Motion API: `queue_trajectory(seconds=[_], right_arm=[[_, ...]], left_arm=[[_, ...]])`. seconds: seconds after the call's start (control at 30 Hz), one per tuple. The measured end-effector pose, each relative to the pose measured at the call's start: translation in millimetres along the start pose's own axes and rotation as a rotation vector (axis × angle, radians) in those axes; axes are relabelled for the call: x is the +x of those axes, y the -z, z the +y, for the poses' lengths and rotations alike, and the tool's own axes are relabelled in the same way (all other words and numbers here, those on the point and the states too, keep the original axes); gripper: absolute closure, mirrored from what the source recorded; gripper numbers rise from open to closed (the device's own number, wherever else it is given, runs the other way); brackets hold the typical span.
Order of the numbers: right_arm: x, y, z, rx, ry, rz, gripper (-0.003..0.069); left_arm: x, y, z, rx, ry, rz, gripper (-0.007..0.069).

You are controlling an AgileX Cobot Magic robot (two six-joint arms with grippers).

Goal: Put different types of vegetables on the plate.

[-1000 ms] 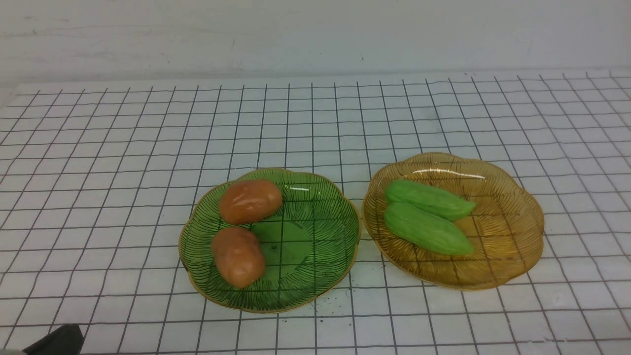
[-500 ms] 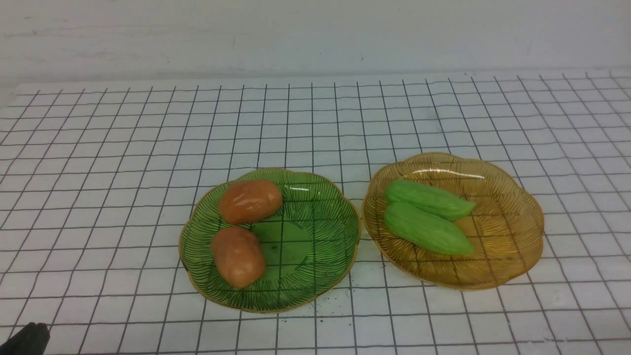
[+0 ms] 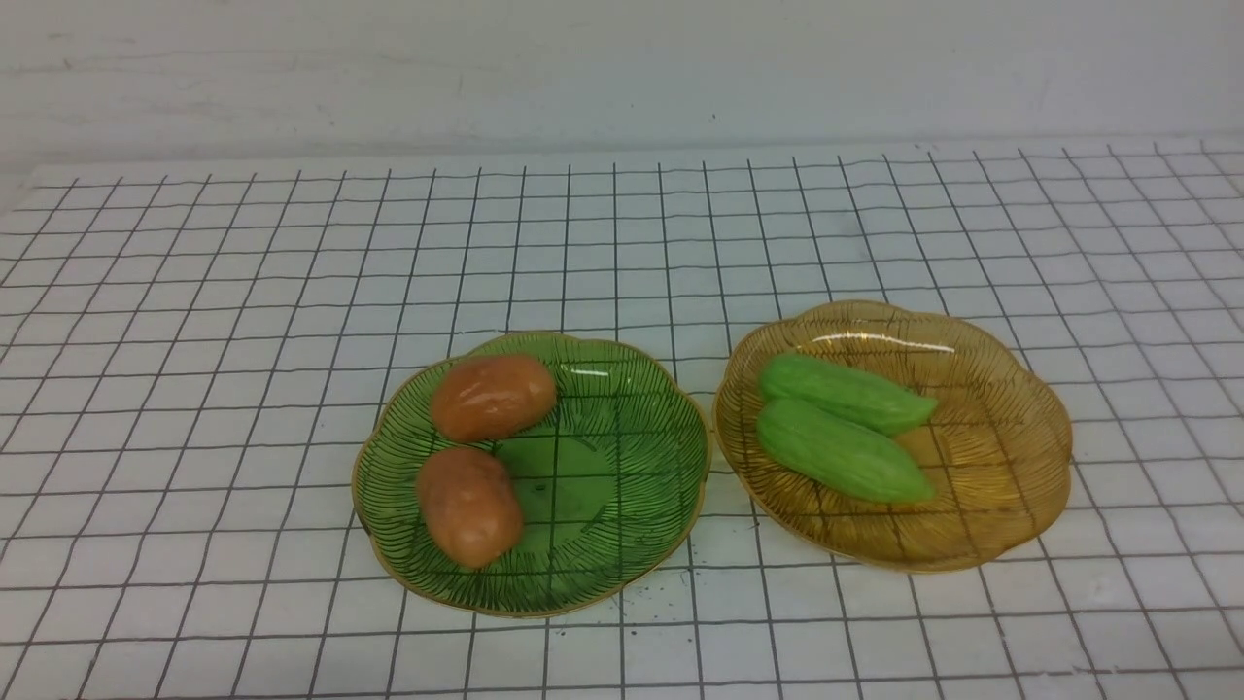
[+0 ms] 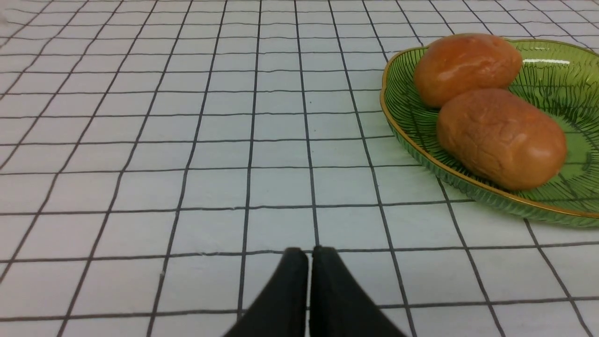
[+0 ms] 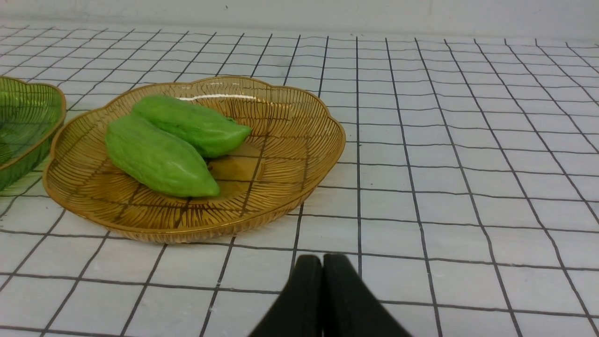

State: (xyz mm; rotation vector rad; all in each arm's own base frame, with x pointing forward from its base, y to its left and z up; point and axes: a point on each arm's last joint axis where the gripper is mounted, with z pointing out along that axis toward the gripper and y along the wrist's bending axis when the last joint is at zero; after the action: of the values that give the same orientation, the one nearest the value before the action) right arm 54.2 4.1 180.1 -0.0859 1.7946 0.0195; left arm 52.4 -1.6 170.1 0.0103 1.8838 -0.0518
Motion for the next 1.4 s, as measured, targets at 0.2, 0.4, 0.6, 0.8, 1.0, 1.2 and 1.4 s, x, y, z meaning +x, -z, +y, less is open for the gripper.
queue_trajectory(seconds=[0.2, 0.4, 0.6, 0.8, 1.0, 1.2, 1.4], right_arm=[[0.0, 0.0, 0.0, 0.0, 0.0, 0.0, 0.0674], [0.0, 0.0, 0.0, 0.0, 0.0, 0.0, 0.0674], [0.0, 0.0, 0.0, 0.0, 0.0, 0.0, 0.0674], [0.3, -0.1, 0.0, 0.0, 0.0, 0.001, 0.0674], [0.3, -0.1, 0.0, 0.0, 0.0, 0.001, 0.0674], [0.3, -0.1, 0.0, 0.0, 0.001, 0.001, 0.0674], [0.3, -0.1, 0.0, 0.0, 0.001, 0.001, 0.0674]], left_arm=[[0.0, 0.0, 0.0, 0.0, 0.0, 0.0, 0.0632], [0.1, 0.0, -0.6, 0.007, 0.019, 0.002, 0.0632], [0.2, 0.0, -0.8, 0.009, -0.002, 0.002, 0.0632], [0.2, 0.0, -0.9, 0.01, 0.0, 0.002, 0.0632], [0.2, 0.0, -0.9, 0.01, 0.0, 0.002, 0.0632], [0.2, 0.0, -0.9, 0.01, 0.003, 0.002, 0.0632], [0.2, 0.0, -0.9, 0.01, 0.003, 0.002, 0.0632]])
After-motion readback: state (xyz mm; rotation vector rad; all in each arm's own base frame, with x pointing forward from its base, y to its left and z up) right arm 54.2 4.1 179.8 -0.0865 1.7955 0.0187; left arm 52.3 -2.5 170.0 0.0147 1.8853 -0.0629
